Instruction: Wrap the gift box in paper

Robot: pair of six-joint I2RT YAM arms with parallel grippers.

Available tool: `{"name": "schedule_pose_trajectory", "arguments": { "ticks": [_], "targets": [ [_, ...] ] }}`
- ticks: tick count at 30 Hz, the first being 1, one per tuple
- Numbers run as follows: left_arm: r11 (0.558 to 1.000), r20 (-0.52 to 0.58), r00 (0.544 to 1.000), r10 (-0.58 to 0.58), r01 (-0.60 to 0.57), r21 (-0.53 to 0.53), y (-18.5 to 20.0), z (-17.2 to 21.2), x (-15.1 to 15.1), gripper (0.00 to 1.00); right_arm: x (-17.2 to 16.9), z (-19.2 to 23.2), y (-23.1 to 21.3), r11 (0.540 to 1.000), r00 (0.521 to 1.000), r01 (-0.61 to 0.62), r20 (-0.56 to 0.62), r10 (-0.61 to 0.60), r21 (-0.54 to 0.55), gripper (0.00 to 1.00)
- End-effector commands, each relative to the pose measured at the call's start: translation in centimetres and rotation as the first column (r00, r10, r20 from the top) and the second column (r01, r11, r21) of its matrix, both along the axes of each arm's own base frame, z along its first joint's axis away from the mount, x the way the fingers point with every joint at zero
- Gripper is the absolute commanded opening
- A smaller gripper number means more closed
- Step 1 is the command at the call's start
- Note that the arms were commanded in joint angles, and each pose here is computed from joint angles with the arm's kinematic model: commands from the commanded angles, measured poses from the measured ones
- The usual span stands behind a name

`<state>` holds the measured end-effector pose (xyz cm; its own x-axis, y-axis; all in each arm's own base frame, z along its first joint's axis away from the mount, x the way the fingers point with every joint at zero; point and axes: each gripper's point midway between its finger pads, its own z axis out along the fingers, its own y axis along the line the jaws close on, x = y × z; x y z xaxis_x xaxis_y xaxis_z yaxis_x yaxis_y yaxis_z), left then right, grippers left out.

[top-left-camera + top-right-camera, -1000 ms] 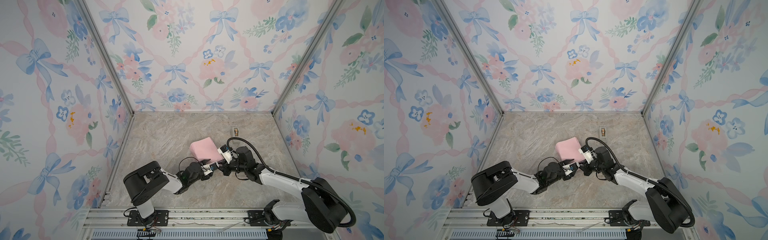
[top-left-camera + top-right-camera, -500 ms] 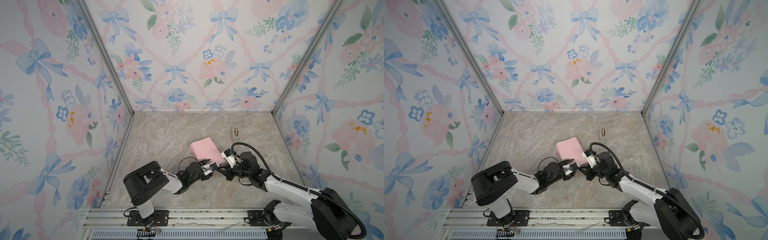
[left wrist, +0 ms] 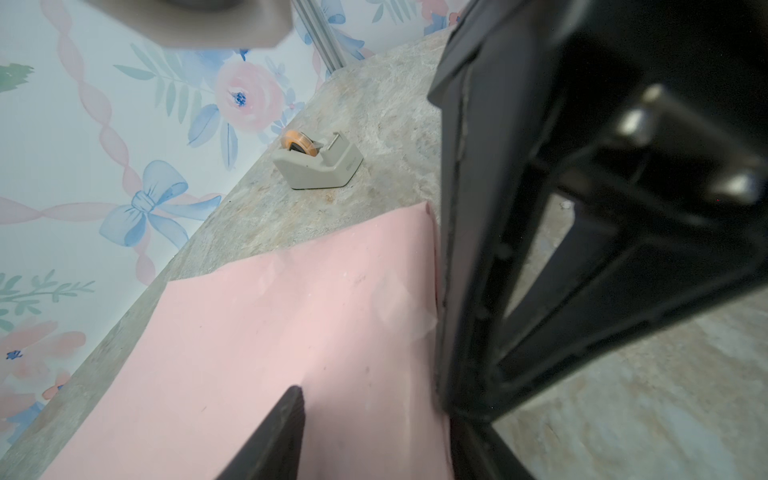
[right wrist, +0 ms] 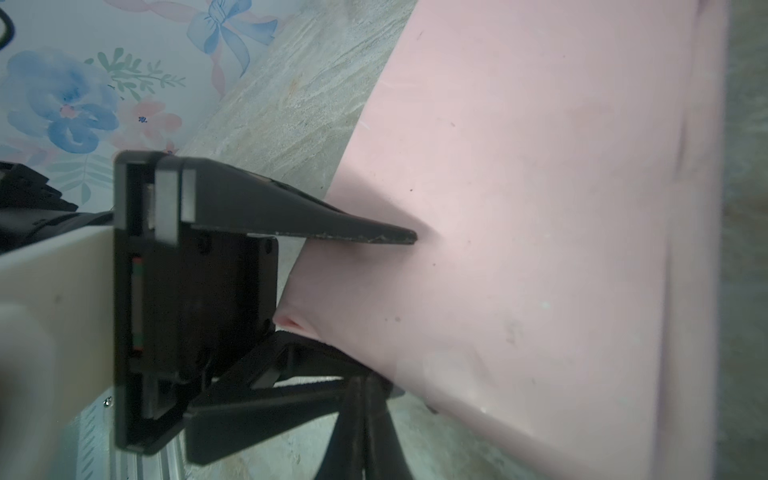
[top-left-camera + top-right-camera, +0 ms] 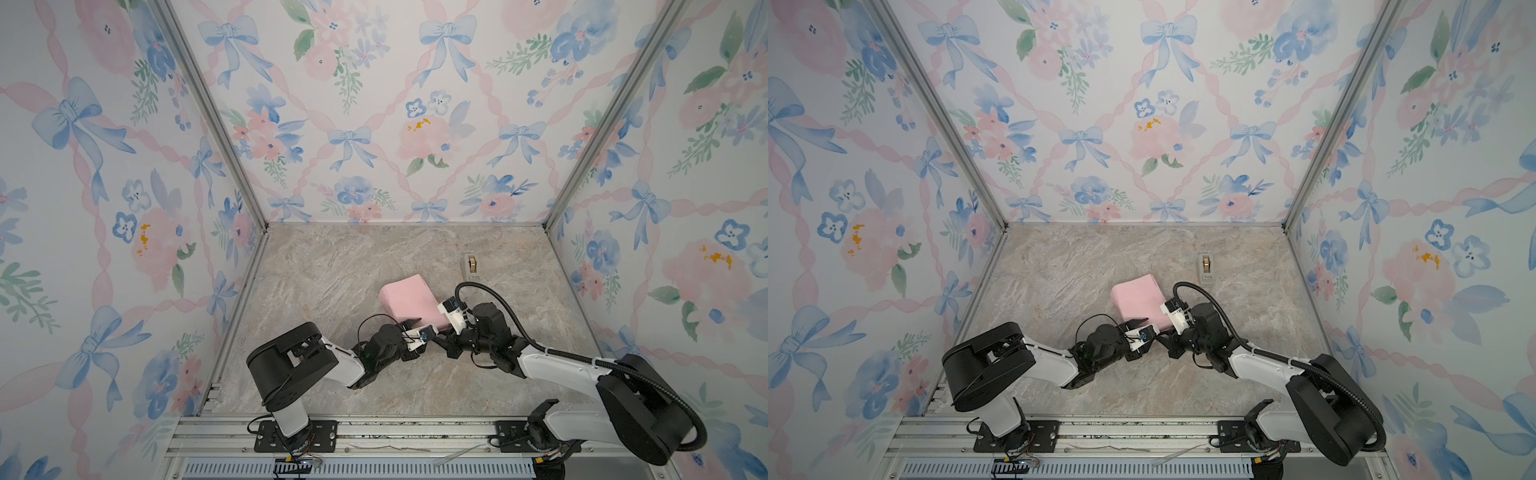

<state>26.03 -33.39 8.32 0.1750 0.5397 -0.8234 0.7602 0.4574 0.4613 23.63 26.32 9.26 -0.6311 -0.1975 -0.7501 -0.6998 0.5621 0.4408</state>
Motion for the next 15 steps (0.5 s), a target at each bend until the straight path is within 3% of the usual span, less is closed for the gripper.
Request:
{"name": "schedule_pose_trajectory", "arguments": {
  "ticks": [1,15],
  "targets": [
    [0.999,-0.041,0.999,0.005,-0.004,0.032,0.7,-1.2,-0.3,0.56,1.2,1.8,1.0,1.0,0.997,-0.003,0.077,0.001,0.031,0.07],
    [1.0,-0.04,0.999,0.0,0.001,0.029,0.7,-1.1,-0.4,0.56,2.6,0.0,0.2,0.997,0.993,0.041,0.116,-0.033,-0.068,0.09]
  ]
}}
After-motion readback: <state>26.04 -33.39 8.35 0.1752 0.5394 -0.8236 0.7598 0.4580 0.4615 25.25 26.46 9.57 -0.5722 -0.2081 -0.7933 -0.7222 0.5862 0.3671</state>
